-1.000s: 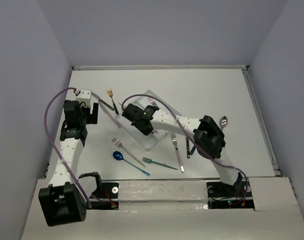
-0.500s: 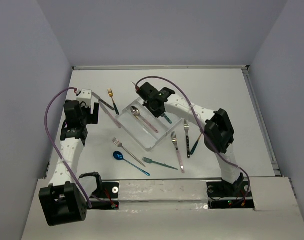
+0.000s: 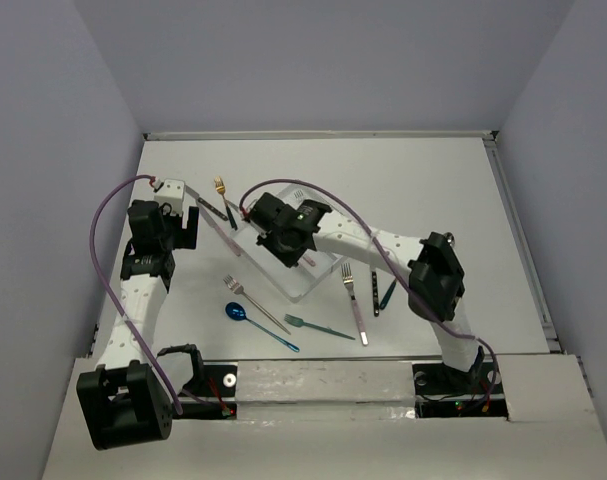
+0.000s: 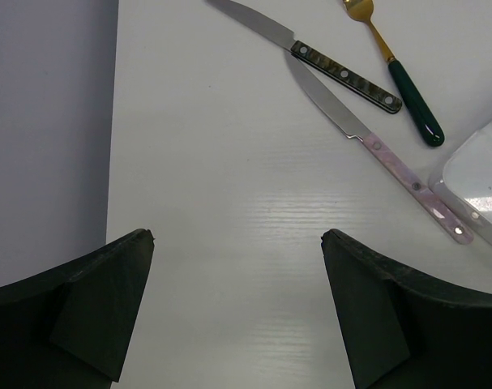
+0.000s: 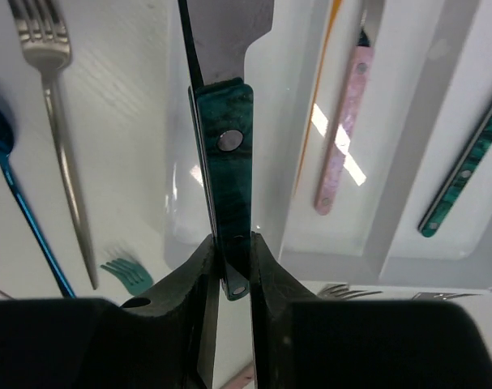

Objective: Sort the eating utensils into containers

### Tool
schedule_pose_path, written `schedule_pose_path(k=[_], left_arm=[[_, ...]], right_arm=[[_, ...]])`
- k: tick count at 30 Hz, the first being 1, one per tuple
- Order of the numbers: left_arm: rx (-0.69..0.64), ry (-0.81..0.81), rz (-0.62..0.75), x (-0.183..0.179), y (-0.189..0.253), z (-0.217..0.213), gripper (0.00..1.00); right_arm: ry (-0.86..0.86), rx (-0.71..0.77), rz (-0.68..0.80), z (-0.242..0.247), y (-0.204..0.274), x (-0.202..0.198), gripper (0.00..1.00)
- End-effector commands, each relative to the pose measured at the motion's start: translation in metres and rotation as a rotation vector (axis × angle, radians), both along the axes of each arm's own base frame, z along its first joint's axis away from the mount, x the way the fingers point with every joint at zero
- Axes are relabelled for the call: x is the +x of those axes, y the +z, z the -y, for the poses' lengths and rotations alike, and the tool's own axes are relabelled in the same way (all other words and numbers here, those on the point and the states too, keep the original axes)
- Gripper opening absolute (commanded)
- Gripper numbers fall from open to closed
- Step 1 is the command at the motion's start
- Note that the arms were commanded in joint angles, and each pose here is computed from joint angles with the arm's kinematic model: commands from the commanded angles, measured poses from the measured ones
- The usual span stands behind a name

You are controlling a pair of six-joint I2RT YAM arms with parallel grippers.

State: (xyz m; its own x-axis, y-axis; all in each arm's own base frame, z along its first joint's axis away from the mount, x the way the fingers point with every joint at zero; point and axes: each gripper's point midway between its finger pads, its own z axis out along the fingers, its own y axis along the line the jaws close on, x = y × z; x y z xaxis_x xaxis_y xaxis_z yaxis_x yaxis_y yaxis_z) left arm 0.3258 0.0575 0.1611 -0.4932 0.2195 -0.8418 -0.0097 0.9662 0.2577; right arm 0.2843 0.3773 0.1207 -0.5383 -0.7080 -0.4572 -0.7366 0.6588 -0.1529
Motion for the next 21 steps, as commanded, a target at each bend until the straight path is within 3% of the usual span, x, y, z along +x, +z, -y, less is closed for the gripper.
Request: schedule_pose_path(k=[1, 15, 21], left_arm=[[0.010, -0.013, 0.023, 0.003, 0.002, 0.000, 0.99], [0.010, -0.019, 0.020, 0.002, 0.000, 0.001, 0.99], [0.009, -0.021, 0.020, 0.002, 0.000, 0.002, 0.99]], right_arm=[[0.002, 0.076, -0.058, -0.017, -0.004, -0.009, 0.00], [-0.026, -0.023, -0.144, -0.012, -0.069, -0.016, 0.00], [-0.035, -0.046, -0.172, -0.004, -0.079, -0.023, 0.12]])
